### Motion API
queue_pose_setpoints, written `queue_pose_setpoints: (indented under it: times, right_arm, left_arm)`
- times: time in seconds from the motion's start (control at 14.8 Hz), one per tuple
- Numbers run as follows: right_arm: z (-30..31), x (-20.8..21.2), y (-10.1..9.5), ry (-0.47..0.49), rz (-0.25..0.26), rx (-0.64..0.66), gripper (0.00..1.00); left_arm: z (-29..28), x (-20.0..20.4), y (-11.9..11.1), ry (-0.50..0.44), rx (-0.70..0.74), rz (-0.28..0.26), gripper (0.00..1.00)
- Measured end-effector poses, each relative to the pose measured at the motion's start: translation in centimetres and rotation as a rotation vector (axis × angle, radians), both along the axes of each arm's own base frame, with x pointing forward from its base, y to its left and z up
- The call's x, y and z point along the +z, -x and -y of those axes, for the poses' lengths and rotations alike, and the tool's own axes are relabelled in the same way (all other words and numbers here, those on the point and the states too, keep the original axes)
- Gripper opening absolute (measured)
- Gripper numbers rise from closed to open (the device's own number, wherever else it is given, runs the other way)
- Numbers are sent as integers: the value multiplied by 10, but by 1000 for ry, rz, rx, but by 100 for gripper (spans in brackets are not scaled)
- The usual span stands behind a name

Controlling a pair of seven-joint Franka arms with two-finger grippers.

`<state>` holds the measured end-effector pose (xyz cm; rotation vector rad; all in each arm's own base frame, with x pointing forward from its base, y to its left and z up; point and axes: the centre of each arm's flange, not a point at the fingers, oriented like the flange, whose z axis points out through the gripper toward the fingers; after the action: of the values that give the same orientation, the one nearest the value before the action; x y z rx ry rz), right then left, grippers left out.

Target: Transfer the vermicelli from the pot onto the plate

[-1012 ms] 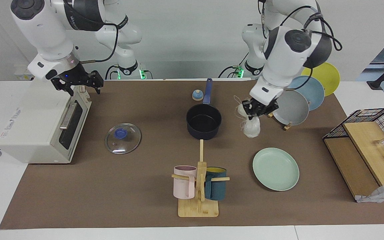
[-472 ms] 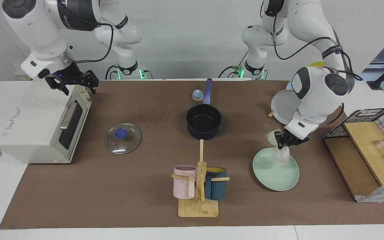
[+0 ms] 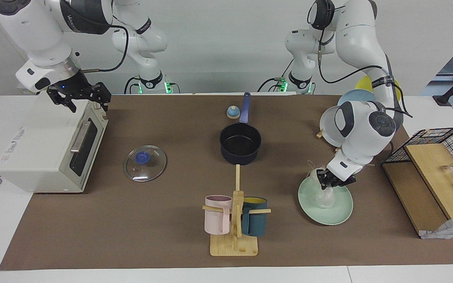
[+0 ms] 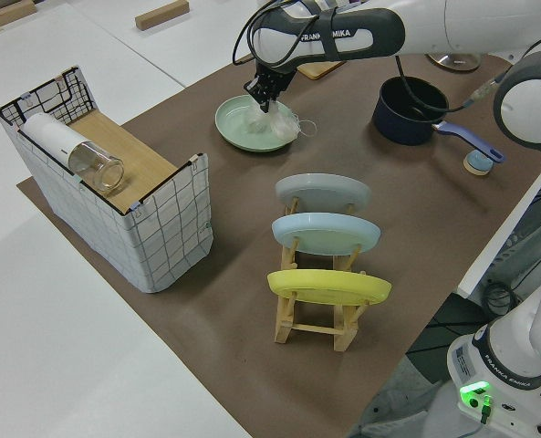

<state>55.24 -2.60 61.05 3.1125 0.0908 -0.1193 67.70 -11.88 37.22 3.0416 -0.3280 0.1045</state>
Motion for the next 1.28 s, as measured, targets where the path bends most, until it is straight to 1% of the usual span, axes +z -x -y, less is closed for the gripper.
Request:
queue_pose_setpoints:
  times: [0.07,0.13,0.34,0.4,0.54,0.61,0.67,0.88,1.08,1.28]
  right_arm:
    - [-1,3,1,-3,7,1,100]
    - [-2,6,2,-4,12,2,100]
    - [0,9,3,-4,17,-1,100]
    - [1,9,3,-4,17,-2,100]
    - [1,9,3,-4,17,-3,100]
    - [1,9,3,-4,17,-3,100]
    - [1,9,3,-4,17,-3,100]
    - [1,9,3,-4,17,-2,100]
    - [0,9,3,-4,17,-2,100]
    - [0,9,3,-4,17,-1,100]
  left_arm:
    - [0,1,0,0,-4,3,23]
    - [2,3,-1,1,-8,7,28]
    - [5,20,-5,5,-13,28,58]
    - [4,28,-5,5,-10,22,70]
    - [-1,46,-4,0,6,-7,92]
    - [-5,59,-3,-2,17,-9,100]
    - [-9,73,0,-3,30,-8,100]
    - [-17,116,19,-6,66,-40,100]
    - [-21,168,47,-39,89,-52,100]
    - [-24,215,80,-46,96,-68,100]
